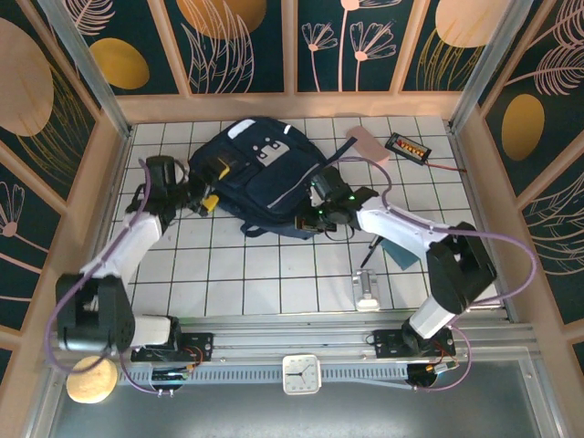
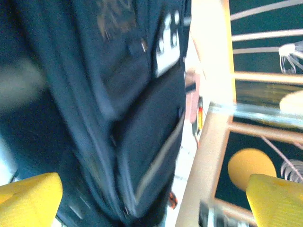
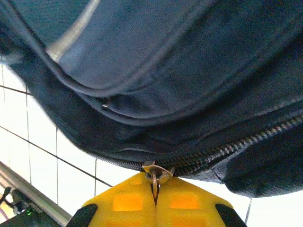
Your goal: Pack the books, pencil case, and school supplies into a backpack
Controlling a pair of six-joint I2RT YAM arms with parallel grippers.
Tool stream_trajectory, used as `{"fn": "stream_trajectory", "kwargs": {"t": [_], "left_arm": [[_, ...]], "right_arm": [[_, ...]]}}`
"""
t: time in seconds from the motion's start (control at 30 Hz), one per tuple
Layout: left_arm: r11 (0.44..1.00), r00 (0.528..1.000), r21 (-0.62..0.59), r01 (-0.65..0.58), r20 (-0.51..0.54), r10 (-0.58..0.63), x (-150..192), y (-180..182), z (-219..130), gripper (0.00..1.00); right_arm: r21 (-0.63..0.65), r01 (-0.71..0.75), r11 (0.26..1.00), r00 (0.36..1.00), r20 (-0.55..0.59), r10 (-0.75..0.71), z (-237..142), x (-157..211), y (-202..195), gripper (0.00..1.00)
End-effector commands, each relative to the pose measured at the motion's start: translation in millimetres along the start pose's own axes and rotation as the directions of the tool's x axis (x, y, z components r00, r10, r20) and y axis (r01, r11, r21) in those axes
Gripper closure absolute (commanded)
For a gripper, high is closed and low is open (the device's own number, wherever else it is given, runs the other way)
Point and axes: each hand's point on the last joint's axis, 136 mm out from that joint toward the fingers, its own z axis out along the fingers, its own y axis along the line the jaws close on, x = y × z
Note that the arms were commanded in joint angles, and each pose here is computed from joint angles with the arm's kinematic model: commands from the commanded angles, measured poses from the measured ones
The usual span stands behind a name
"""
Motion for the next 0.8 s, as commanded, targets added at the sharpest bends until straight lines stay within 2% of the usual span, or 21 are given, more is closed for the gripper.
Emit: {"fn": "stream_trajectory", "kwargs": {"t": [0.0, 0.07, 0.23, 0.47, 0.57, 0.73, 0.77], "left_arm": [[0.991, 0.994, 0.084, 0.106, -0.048, -0.102, 35, -2, -2, 0.01], [0.984, 0.986, 0.094, 0.153, -0.081, -0.146, 52, 4, 7, 0.01], [0.983, 0.972, 0.041, 0.181, -0.159, -0.172, 90, 15, 38, 0.01], [0.967, 0.958, -0.053, 0.251, -0.129, -0.256, 99, 66, 61, 0.02], [0.962, 0.954, -0.064, 0.264, -0.125, -0.271, 97, 76, 74, 0.24], [0.974, 0.970, -0.076, 0.214, -0.098, -0.221, 89, 74, 80, 0.94], [0.979, 0.975, -0.078, 0.189, -0.100, -0.196, 88, 71, 81, 1.00]], "right_arm": [[-0.130, 0.051, 0.990, 0.998, 0.044, -0.046, 1, -24, 53, 1.00], [-0.143, 0.070, 0.987, 0.997, 0.030, -0.066, 7, -23, 64, 1.00], [-0.191, 0.102, 0.976, 0.995, 0.008, -0.103, 17, -19, 93, 1.00], [-0.216, 0.121, 0.969, 0.992, -0.006, -0.126, 18, -9, 109, 1.00], [-0.215, 0.118, 0.970, 0.992, -0.013, -0.123, 17, -3, 107, 1.00], [-0.166, 0.134, 0.977, 0.990, -0.030, -0.141, 14, 3, 95, 1.00], [-0.154, 0.136, 0.979, 0.989, -0.038, -0.144, 14, 4, 90, 1.00]]}}
